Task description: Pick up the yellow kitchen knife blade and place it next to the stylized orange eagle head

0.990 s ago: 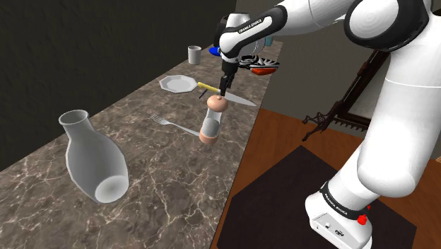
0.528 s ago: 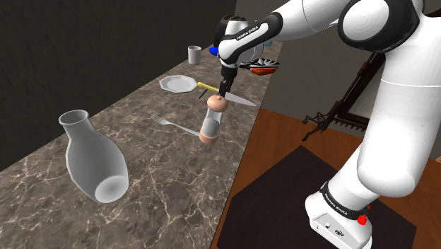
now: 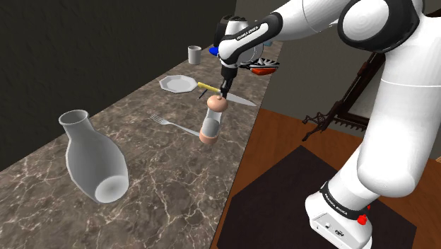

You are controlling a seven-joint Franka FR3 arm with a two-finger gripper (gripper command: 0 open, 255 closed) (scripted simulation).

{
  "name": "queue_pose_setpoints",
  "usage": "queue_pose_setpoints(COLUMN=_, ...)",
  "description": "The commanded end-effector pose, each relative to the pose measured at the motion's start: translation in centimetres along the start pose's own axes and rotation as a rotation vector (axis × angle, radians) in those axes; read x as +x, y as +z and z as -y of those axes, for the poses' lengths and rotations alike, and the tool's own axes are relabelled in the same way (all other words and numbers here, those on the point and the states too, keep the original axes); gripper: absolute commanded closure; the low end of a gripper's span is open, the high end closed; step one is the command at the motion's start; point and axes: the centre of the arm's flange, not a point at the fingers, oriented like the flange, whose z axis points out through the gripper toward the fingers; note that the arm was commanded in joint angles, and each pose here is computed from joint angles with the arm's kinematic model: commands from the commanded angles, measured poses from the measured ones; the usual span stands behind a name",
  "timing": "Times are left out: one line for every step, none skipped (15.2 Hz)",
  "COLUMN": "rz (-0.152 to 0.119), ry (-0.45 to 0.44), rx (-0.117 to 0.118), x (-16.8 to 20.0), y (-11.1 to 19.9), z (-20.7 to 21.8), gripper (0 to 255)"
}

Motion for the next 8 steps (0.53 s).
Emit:
queue_pose_setpoints(rz=0.0, ry=0.0, rx=0.0, x=0.0, y=0.0, z=0.0, gripper=255)
queue_pose_setpoints(rz=0.0, ry=0.0, rx=0.0, x=0.0, y=0.0, z=0.0, gripper=255)
queue_pose_setpoints(rz=0.0, ry=0.0, rx=0.0, x=0.0, y=0.0, z=0.0, gripper=255)
queue_pose_setpoints(rz=0.0, ry=0.0, rx=0.0, x=0.0, y=0.0, z=0.0, gripper=255)
queue_pose_setpoints(rz=0.0, ry=0.0, rx=0.0, x=0.0, y=0.0, z=0.0, gripper=255)
queue_pose_setpoints(rz=0.0, ry=0.0, rx=0.0, x=0.0, y=0.0, z=0.0, gripper=255)
queue_pose_setpoints(rz=0.0, ry=0.0, rx=0.0, x=0.0, y=-0.5, z=0.0, gripper=255)
queue_pose_setpoints(rz=0.0, ry=0.0, rx=0.0, x=0.0, y=-1.1, z=0.0, gripper=255)
